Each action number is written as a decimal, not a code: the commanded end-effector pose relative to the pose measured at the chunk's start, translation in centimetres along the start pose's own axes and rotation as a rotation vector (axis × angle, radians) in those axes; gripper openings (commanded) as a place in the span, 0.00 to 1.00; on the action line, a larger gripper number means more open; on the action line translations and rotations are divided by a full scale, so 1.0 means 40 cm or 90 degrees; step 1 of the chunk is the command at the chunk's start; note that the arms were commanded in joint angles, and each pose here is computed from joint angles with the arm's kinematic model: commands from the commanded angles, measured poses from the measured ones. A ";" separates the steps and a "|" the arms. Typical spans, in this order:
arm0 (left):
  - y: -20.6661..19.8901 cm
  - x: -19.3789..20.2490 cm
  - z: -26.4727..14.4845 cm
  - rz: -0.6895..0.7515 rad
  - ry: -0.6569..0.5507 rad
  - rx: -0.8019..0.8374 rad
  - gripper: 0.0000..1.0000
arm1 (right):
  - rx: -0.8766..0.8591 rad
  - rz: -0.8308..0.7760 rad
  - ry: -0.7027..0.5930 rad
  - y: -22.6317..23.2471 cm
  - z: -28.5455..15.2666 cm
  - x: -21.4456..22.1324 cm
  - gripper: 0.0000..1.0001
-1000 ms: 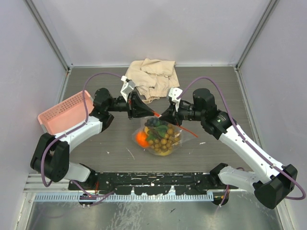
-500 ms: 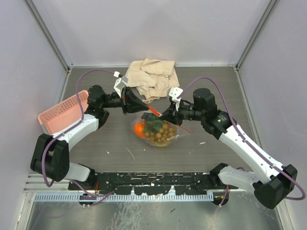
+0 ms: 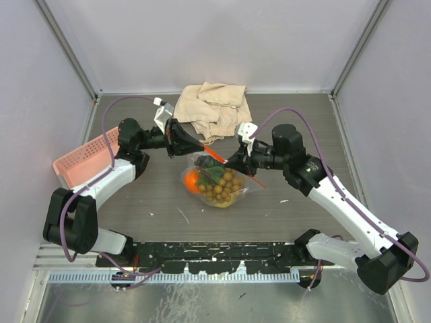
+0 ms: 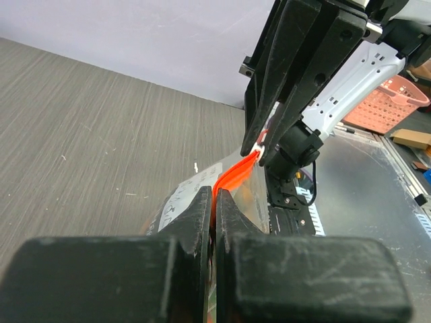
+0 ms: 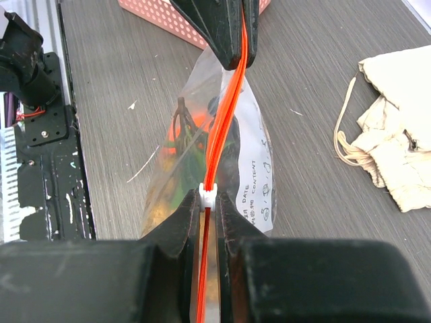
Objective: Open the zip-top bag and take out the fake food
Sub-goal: Unzip the zipper food storage bag at the center of the board.
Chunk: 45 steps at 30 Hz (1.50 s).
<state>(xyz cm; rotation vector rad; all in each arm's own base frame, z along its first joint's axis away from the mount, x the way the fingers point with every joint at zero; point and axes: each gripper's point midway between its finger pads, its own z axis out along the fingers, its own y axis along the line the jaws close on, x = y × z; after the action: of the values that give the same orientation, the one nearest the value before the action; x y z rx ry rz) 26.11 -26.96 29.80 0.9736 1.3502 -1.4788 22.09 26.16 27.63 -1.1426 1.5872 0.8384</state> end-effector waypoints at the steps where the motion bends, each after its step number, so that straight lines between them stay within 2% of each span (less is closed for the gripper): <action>1: 0.010 -0.085 -0.012 0.076 -0.040 -0.013 0.00 | 0.002 -0.023 -0.040 0.012 -0.026 -0.048 0.01; 45: 0.064 -0.082 -0.056 0.064 -0.058 -0.064 0.00 | 0.019 -0.016 -0.035 0.019 -0.048 -0.032 0.01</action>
<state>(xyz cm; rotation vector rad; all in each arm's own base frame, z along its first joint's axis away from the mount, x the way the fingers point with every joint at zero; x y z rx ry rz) 27.91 -25.29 29.73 0.9211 1.3645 -1.4455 21.62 25.44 27.79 -1.1244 1.5790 0.8146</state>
